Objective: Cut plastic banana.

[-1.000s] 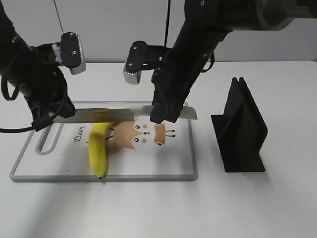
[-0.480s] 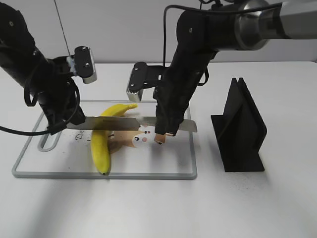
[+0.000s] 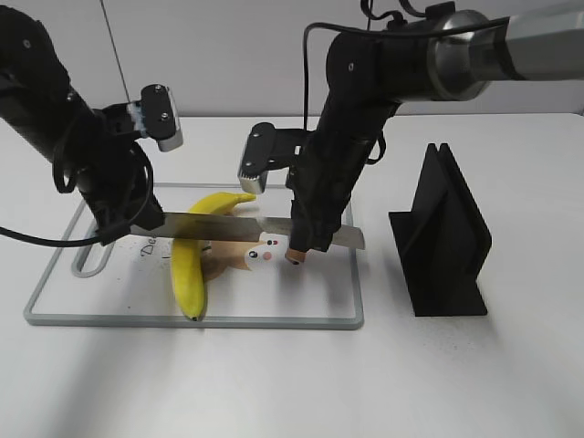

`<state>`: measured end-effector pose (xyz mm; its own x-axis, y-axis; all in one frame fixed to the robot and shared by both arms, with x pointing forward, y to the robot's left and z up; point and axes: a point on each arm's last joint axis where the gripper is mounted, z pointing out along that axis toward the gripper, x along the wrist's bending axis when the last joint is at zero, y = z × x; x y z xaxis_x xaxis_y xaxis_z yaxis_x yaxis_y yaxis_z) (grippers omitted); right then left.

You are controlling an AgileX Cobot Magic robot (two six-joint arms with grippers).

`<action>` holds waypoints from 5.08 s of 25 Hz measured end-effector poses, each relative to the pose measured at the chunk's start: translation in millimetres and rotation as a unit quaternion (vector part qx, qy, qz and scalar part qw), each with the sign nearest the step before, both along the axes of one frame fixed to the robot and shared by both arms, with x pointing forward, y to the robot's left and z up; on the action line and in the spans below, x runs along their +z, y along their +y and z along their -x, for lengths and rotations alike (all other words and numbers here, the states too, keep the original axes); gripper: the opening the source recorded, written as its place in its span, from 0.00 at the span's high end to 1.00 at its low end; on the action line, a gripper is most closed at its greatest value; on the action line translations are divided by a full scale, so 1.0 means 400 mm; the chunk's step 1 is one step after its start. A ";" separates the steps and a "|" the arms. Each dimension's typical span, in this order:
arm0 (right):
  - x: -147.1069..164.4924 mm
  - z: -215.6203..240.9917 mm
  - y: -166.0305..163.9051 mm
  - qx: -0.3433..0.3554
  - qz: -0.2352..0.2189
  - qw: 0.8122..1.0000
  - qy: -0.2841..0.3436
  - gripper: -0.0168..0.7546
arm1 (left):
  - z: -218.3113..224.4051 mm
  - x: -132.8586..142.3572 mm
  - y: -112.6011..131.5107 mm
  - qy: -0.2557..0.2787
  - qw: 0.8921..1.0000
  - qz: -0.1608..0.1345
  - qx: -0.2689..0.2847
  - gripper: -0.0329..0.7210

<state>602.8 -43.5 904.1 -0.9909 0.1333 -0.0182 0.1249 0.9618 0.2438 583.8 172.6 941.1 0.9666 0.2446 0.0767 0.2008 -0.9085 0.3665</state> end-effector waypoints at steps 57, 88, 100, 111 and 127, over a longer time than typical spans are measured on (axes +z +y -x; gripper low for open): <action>0.417 0.056 -0.045 -0.296 -0.069 0.953 0.019 0.74 | 0.196 0.347 0.128 -0.049 0.937 0.019 0.345 0.20; 0.404 0.316 -0.416 -0.624 -0.102 0.774 0.033 0.74 | 0.585 0.379 0.314 -0.130 0.833 0.091 0.530 0.21; 0.366 0.326 -0.420 -0.644 -0.096 0.757 0.044 0.74 | 0.834 0.328 0.325 -0.219 0.804 0.166 0.527 0.25; 0.332 0.304 -0.412 -0.648 -0.079 0.756 0.055 0.75 | 0.901 0.289 0.327 -0.238 0.797 0.183 0.524 0.26; 0.283 0.281 -0.398 -0.654 -0.057 0.750 0.084 0.74 | 0.870 0.285 0.320 -0.271 0.785 0.221 0.511 0.26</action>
<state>490.5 -202.8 1017.2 0.0019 0.9840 0.1779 0.9811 -0.0363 0.1899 235.9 300.7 1055.0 0.1024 0.9899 0.0979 0.4475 -0.1337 0.8842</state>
